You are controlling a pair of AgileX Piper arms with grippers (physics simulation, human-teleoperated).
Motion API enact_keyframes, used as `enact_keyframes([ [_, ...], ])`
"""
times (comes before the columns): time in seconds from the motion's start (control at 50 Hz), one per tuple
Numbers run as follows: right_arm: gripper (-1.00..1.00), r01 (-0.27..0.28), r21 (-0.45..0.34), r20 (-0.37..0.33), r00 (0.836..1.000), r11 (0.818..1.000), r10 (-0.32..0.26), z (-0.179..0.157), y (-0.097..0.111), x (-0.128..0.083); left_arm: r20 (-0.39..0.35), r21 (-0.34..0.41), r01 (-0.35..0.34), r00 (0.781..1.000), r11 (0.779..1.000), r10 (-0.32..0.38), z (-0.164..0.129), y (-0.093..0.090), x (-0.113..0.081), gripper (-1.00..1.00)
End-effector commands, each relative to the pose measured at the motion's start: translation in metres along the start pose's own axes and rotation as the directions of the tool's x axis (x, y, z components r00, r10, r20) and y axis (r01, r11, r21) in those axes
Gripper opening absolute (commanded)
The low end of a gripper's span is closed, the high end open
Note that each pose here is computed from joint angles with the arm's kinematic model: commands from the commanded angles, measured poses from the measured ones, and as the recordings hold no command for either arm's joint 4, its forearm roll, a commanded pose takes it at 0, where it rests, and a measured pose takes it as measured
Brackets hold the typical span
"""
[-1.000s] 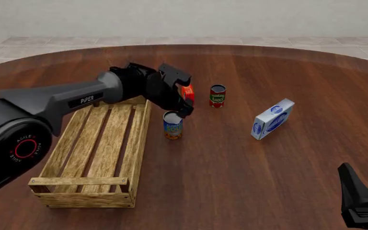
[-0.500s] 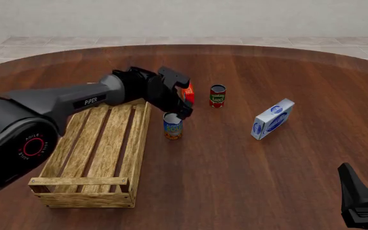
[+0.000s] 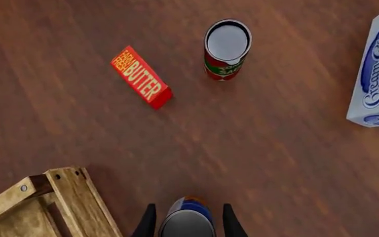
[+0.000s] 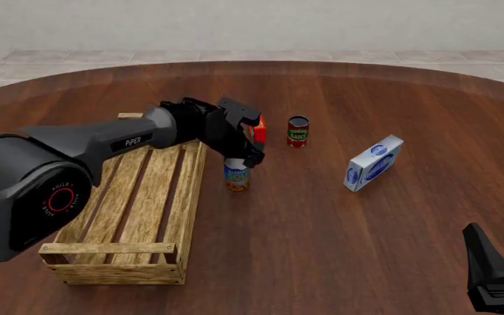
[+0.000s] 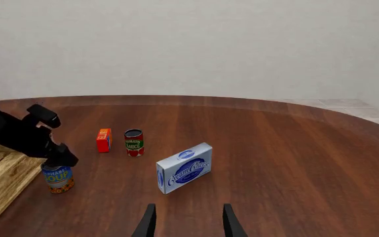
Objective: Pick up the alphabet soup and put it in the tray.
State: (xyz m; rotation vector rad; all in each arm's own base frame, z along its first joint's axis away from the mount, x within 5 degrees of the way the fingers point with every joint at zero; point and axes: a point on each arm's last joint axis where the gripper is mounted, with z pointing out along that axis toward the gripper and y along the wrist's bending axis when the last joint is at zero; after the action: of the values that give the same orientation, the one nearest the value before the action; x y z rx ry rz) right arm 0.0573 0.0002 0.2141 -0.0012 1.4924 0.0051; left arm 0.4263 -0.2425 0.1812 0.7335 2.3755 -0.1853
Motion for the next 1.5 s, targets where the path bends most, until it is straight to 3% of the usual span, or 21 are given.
enact_keyframes([
  [0.02,1.00,0.001,0.001,0.002,1.000,1.000,-0.001,0.000,0.000,0.000,-0.009,-0.004,0.004,1.000,1.000,-0.004,0.006,0.003,0.003,1.00],
  [0.12,1.00,0.002,0.001,0.002,1.000,1.000,-0.002,0.000,0.000,0.000,-0.018,-0.008,0.004,1.000,1.000,-0.004,0.010,0.007,0.005,1.00],
  [0.14,1.00,0.002,0.001,0.002,1.000,1.000,-0.002,0.000,0.000,0.000,-0.020,-0.008,0.003,1.000,1.000,-0.003,0.010,0.007,0.005,-1.00],
  [0.62,1.00,0.001,0.001,0.002,1.000,1.000,-0.001,0.000,0.000,0.000,0.001,-0.017,-0.017,1.000,1.000,0.017,-0.006,0.013,-0.003,-1.00],
  [1.5,1.00,0.001,0.001,0.002,1.000,1.000,-0.001,0.000,0.000,0.000,0.103,-0.028,-0.053,0.993,0.998,0.055,-0.114,0.010,-0.021,-1.00],
])
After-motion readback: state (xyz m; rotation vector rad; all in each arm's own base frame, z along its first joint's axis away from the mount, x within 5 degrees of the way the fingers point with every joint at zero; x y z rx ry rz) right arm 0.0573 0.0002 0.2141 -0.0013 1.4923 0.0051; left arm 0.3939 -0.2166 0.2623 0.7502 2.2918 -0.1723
